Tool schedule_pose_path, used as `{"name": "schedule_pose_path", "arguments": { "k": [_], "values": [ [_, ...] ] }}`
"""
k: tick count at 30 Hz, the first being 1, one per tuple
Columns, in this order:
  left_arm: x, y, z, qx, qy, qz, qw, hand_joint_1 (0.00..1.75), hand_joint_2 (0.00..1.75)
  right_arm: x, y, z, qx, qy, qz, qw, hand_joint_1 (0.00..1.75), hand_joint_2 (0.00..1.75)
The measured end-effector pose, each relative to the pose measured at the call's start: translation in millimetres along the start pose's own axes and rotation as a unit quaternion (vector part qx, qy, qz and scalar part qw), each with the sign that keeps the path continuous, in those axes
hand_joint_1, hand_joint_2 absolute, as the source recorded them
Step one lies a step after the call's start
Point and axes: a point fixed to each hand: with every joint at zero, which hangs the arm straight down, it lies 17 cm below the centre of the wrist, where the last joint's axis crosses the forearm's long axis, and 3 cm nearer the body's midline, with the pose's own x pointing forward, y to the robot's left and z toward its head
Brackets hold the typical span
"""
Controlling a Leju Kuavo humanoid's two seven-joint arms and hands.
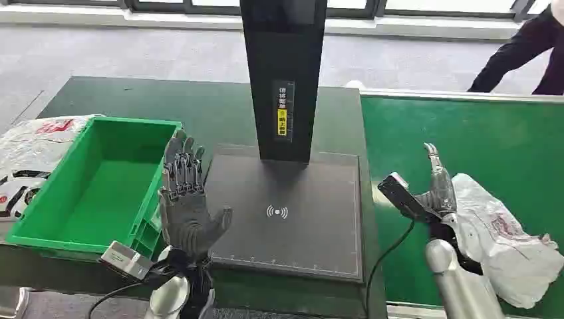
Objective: Moved the parcel from conveyor to table for the left to box.
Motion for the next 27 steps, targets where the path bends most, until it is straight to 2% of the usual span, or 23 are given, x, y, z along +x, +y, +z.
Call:
{"name": "schedule_pose_path", "arguments": {
  "k": [4, 10, 13, 20, 23, 27],
  "values": [
    [-1.0, 3.4, -4.3, 0.0, -0.002, 0.001, 1.0, 0.0, 1.75, -71.0, -0.7, 12.7, 0.039, 0.046, 0.057, 0.997, 0.0, 1.75],
    [-4.5, 10.0, -5.8, 0.003, 0.0, -0.001, 1.0, 0.0, 1.75, -180.7, -2.9, 68.7, 0.132, 0.136, 0.128, 0.973, 0.0, 1.75],
    [-5.9, 12.3, -5.6, 0.005, 0.002, -0.003, 1.0, 0.0, 1.75, -206.1, -17.4, 77.6, 0.138, 0.152, 0.148, 0.967, 0.0, 1.75],
    [-7.0, 11.5, -5.7, 0.004, 0.003, -0.002, 1.0, 0.0, 1.75, -231.4, -26.2, 90.7, 0.157, 0.173, 0.168, 0.958, 0.0, 1.75],
    [-8.4, 10.6, -6.7, 0.002, 0.004, 0.003, 1.0, 0.0, 1.75, -259.3, -18.2, 124.5, 0.212, 0.206, 0.171, 0.94, 0.0, 1.75],
    [-10.6, 12.7, -6.3, 0.003, 0.007, 0.003, 1.0, 0.0, 1.75, -278.7, -25.4, 144.9, 0.225, 0.223, 0.178, 0.932, 0.0, 1.75]
  ]
}}
